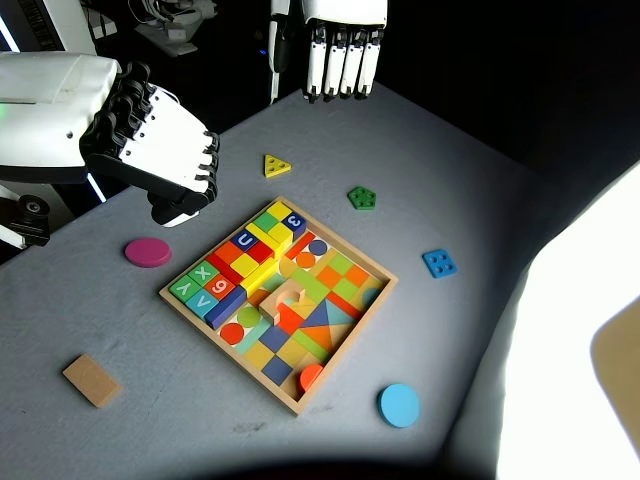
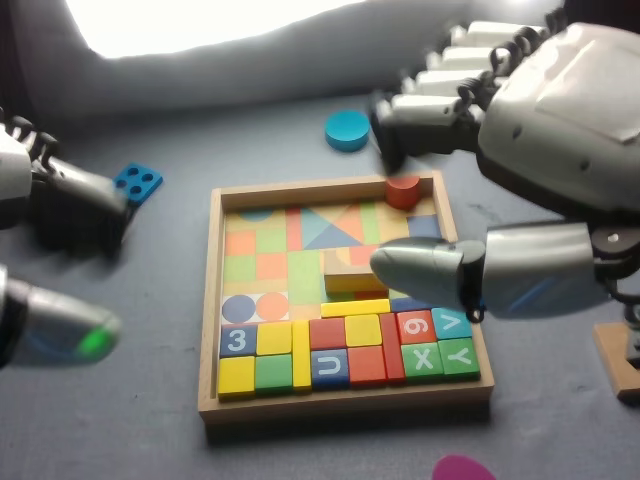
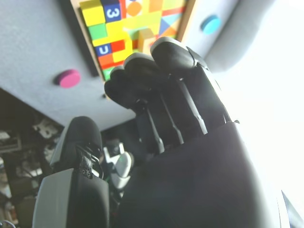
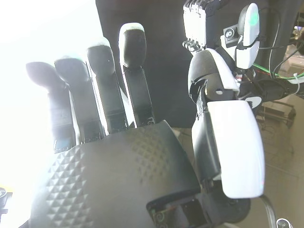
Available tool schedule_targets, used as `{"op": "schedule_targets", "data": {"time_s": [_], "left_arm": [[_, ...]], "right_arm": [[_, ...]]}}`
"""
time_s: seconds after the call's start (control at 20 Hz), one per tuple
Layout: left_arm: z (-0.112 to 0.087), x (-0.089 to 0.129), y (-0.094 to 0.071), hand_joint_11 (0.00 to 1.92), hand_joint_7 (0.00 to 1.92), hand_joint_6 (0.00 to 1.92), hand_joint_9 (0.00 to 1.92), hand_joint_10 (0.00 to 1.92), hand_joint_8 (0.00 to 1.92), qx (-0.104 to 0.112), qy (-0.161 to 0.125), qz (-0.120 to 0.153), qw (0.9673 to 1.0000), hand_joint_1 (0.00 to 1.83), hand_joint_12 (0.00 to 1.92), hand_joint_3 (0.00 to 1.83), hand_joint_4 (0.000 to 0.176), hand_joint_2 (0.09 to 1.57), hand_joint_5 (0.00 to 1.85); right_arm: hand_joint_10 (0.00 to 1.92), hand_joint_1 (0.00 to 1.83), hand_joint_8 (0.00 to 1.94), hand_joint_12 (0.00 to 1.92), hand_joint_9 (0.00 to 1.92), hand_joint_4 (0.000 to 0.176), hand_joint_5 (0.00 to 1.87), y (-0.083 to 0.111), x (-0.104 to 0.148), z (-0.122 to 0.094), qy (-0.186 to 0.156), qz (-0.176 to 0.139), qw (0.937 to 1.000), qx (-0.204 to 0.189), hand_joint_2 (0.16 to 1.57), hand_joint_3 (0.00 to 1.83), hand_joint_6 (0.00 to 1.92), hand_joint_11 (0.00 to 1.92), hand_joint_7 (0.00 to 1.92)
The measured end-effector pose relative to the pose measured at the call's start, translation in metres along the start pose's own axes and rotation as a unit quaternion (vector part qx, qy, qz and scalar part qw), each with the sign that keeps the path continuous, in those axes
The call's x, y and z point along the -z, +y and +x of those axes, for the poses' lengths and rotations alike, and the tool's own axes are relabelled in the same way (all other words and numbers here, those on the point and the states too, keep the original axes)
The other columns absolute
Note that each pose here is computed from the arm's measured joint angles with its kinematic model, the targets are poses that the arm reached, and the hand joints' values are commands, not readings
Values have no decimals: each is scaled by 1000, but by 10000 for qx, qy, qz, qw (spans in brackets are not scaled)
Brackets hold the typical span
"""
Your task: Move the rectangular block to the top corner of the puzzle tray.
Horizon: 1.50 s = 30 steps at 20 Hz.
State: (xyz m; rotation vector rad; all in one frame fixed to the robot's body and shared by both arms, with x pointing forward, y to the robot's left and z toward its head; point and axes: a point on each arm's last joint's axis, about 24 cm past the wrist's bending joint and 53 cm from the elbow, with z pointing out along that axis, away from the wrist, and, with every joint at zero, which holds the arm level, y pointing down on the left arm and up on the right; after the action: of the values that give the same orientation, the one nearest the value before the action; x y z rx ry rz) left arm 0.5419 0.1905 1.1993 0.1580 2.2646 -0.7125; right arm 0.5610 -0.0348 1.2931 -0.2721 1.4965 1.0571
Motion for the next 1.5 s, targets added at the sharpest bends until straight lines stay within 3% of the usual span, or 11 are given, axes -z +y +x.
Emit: {"op": "schedule_targets", "data": {"time_s": [0.25,0.35,0.5,0.55,0.6,0.75,0.9,1.0,1.2,1.4,1.5], "left_arm": [[-2,0,-1,8,0,0,0,0,0,-4,-34,12,10000,0,4,30,0,1156,0],[-1,0,0,4,0,0,0,0,0,-5,-26,5,10000,0,1,26,0,1164,0],[-1,0,0,0,0,0,0,0,0,-9,-25,3,10000,0,0,25,0,1163,0],[-1,0,0,0,0,0,0,0,0,-5,-25,5,10000,0,0,19,0,1154,0],[-1,0,0,0,0,0,0,0,0,-6,-24,6,10000,0,0,21,1,1162,0],[-3,1,3,0,0,0,0,0,0,29,-37,-18,10000,0,0,16,3,1160,0],[-2,0,4,0,0,0,0,0,0,34,-17,-30,10000,0,0,18,6,1168,0],[-2,0,4,0,0,0,0,0,0,31,-21,-31,10000,0,0,14,12,1163,0],[-2,0,4,0,0,0,0,0,0,31,-21,-31,10000,0,0,10,16,1160,0],[-2,0,4,0,0,0,0,0,0,31,-17,-32,10000,0,0,10,16,1163,0],[-2,0,4,0,0,0,0,0,0,36,-19,-26,10000,0,0,11,14,1166,0]], "right_arm": [[0,3,0,0,0,0,0,-1,0,0,2,41,10000,-28,1065,47,0,0,0],[0,0,0,0,0,0,0,-12,-4,4,0,327,9995,13,1059,41,0,0,0],[0,0,0,0,0,0,0,-25,-8,29,221,656,9975,157,1058,40,0,0,0],[0,0,0,0,0,9,9,-26,-10,39,309,708,9967,234,1062,41,4,0,0],[0,0,0,0,0,63,21,-26,-13,47,332,763,9960,337,1054,35,9,0,0],[0,0,0,0,0,83,173,-28,-19,54,148,932,9943,489,1043,27,73,0,0],[0,0,0,0,0,44,451,-46,-28,56,26,1247,9922,81,1059,33,189,0,0],[0,0,0,0,0,44,614,-55,-33,59,36,1371,9905,-74,1051,27,254,0,0],[0,0,0,0,0,0,814,-64,-47,71,124,1474,9888,-197,1051,12,249,0,0],[0,0,0,0,0,7,855,-83,-57,75,87,1682,9852,-317,1046,7,245,0,0],[0,0,0,0,0,0,852,-81,-63,79,98,1652,9857,-333,1051,9,231,0,0]]}}
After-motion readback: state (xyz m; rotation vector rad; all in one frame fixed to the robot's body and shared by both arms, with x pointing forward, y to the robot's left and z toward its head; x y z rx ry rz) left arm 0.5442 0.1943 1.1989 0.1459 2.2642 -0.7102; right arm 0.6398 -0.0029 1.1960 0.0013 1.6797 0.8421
